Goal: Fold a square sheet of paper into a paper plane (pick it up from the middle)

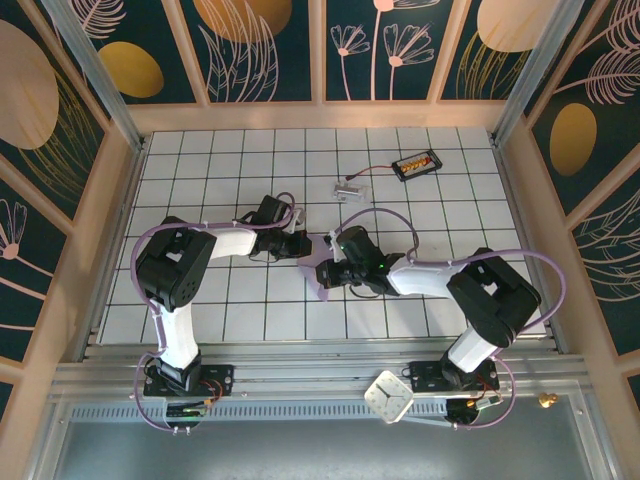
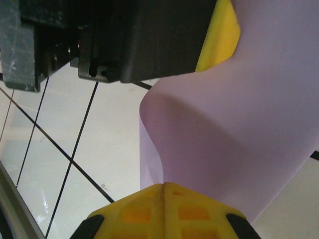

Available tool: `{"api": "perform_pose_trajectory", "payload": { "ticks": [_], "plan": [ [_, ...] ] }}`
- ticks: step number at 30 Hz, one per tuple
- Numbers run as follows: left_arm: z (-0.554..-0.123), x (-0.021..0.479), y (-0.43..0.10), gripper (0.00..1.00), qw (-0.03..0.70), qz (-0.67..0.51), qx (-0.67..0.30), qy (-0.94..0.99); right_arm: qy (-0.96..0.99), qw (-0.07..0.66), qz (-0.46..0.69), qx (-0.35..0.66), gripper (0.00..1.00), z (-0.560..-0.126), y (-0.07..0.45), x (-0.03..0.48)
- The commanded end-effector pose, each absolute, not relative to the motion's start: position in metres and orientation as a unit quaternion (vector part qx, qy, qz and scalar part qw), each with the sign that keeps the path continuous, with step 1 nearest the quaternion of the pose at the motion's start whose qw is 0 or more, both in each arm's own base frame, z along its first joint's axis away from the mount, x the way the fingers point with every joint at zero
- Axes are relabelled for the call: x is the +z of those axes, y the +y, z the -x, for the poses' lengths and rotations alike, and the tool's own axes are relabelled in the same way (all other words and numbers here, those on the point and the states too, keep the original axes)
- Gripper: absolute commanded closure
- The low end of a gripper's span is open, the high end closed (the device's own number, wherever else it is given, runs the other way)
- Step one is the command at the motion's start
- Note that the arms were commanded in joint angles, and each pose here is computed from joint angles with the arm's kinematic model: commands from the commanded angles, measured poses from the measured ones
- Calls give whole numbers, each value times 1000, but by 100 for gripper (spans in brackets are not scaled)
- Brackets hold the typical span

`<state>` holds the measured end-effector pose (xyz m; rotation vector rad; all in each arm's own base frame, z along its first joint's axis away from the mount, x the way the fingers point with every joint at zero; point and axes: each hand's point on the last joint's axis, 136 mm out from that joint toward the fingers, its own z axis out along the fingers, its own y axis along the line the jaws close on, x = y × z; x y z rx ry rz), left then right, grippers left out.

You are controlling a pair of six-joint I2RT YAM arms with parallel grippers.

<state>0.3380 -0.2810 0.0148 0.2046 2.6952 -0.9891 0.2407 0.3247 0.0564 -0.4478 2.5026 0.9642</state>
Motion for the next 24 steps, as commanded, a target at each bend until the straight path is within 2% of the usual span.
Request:
{"api": "perform_pose_trajectory", "payload": {
  "ticks": [1, 24],
  "plan": [
    [-329, 0, -278, 98, 104, -73, -326, 937, 903, 215, 168, 332, 95, -250, 324, 54],
    [-327, 0, -278, 98, 103, -71, -328, 936, 915, 209, 173, 299, 95, -261, 317, 35]
  ]
}}
